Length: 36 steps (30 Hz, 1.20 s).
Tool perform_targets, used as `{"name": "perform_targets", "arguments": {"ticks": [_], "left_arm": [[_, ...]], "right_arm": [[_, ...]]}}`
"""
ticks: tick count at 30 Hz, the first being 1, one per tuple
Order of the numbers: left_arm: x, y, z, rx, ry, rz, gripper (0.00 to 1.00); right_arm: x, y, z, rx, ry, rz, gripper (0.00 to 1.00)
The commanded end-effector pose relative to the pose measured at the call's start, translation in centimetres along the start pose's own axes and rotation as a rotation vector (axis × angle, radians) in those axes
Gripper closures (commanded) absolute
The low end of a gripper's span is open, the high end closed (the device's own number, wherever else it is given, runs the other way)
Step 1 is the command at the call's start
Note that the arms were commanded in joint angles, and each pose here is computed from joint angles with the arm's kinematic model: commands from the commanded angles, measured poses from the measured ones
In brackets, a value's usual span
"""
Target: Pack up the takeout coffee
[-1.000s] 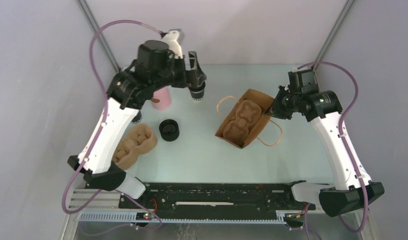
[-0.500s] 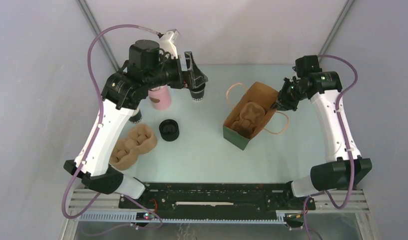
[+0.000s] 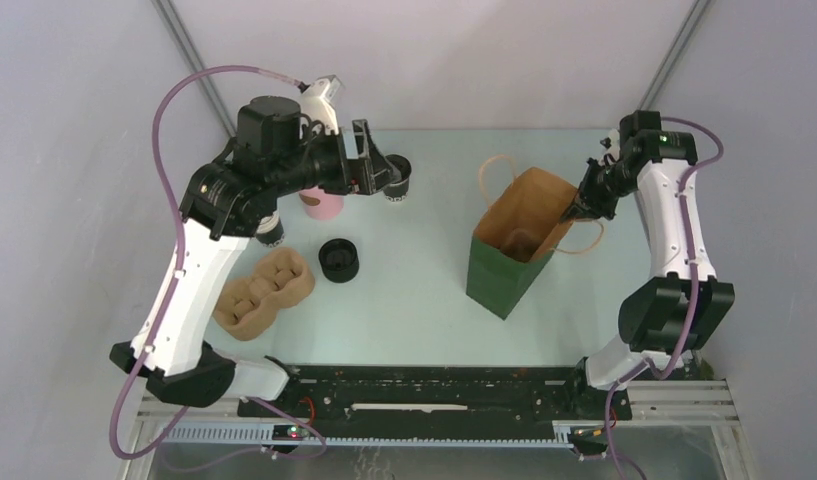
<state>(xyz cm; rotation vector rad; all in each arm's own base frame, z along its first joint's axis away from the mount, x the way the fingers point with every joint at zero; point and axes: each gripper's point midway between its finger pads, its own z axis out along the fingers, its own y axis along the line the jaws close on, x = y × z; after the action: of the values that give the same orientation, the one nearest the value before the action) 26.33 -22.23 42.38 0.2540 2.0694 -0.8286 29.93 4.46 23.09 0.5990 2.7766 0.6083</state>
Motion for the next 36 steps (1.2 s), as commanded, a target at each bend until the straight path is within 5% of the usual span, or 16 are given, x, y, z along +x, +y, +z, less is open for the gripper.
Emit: {"name": "perform_targets", "arguments": {"ticks": [1,12,26,36], "left_arm": [[0.6,0.1,-1.9,0.009,-0.014,0.005,0.13],[2.1,0.9,-4.5,-0.01,-0.056,0.033,0.11],[2.7,1.0,-5.2,-0.01,-0.065,0.027,0.09],[3.4,1.7,-5.5,-0.036,-0.062,0.017,0.09]], "right_arm": [[-3.9,1.5,-1.2,-0.031,-0.117,-0.144,0.96],[-5.8,5.4,0.3,-0.067,-0.135,-0.337,0.83],[-7.2,4.9,-8.2,0.242,-0.394,-0.212,0.17],[-1.2,12.5,-13.7,0.008,-0.57,-0.409,0.12]]}}
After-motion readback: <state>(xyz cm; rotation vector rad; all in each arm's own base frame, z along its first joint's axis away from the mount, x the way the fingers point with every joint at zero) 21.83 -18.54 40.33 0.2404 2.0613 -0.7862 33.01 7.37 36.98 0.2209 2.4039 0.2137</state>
